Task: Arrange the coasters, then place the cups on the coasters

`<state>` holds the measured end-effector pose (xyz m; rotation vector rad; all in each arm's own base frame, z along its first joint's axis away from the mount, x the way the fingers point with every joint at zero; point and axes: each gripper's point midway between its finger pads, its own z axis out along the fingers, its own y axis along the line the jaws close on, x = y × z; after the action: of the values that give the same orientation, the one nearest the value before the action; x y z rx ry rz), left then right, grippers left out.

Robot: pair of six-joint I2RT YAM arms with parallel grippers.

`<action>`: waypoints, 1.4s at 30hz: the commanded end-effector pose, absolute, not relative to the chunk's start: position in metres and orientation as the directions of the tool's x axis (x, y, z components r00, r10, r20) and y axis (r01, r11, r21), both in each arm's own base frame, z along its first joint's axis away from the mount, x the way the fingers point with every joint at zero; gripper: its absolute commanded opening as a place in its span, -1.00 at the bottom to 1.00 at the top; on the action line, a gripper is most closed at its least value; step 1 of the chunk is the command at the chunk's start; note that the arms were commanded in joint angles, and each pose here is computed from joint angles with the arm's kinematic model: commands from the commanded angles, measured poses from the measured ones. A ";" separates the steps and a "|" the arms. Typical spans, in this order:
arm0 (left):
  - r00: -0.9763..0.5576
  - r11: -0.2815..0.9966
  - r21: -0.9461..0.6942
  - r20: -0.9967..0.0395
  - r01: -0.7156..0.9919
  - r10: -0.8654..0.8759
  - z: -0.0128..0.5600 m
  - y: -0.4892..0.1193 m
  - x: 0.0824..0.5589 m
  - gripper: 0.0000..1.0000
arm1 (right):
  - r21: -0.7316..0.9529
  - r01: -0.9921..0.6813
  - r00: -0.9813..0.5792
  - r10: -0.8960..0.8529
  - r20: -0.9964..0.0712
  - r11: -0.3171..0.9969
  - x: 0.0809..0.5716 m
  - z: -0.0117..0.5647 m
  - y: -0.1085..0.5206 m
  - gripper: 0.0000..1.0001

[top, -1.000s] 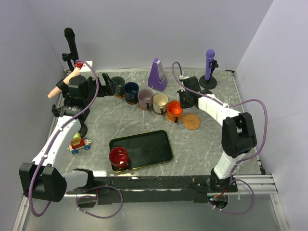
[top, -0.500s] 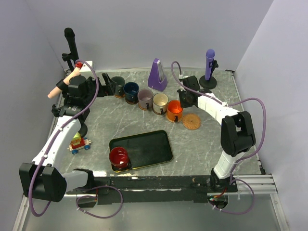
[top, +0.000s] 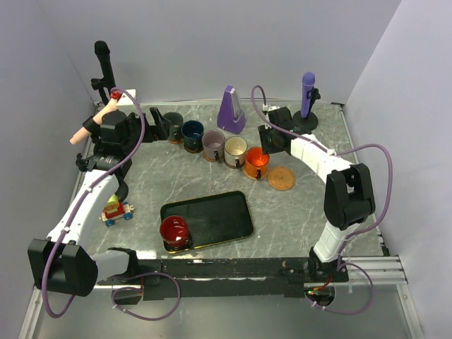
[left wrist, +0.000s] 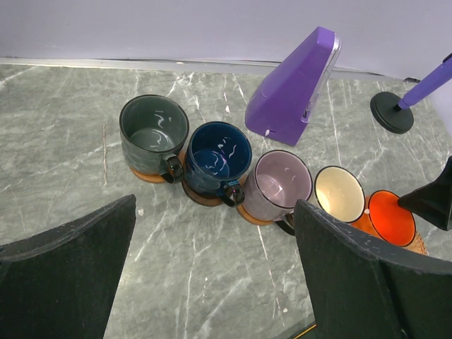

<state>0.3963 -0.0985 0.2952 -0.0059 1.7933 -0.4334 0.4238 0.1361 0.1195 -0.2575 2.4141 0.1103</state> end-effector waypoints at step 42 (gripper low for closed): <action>-0.188 0.923 -0.342 -0.932 0.175 -0.309 0.315 -0.067 0.404 0.93 | 0.002 -0.972 -0.151 -0.615 -0.774 0.236 0.180 0.155 0.463 0.27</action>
<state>0.4050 -0.0674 0.2922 -0.1192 1.7772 -0.4408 0.1815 0.4392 0.1344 -1.4536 1.9398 0.6239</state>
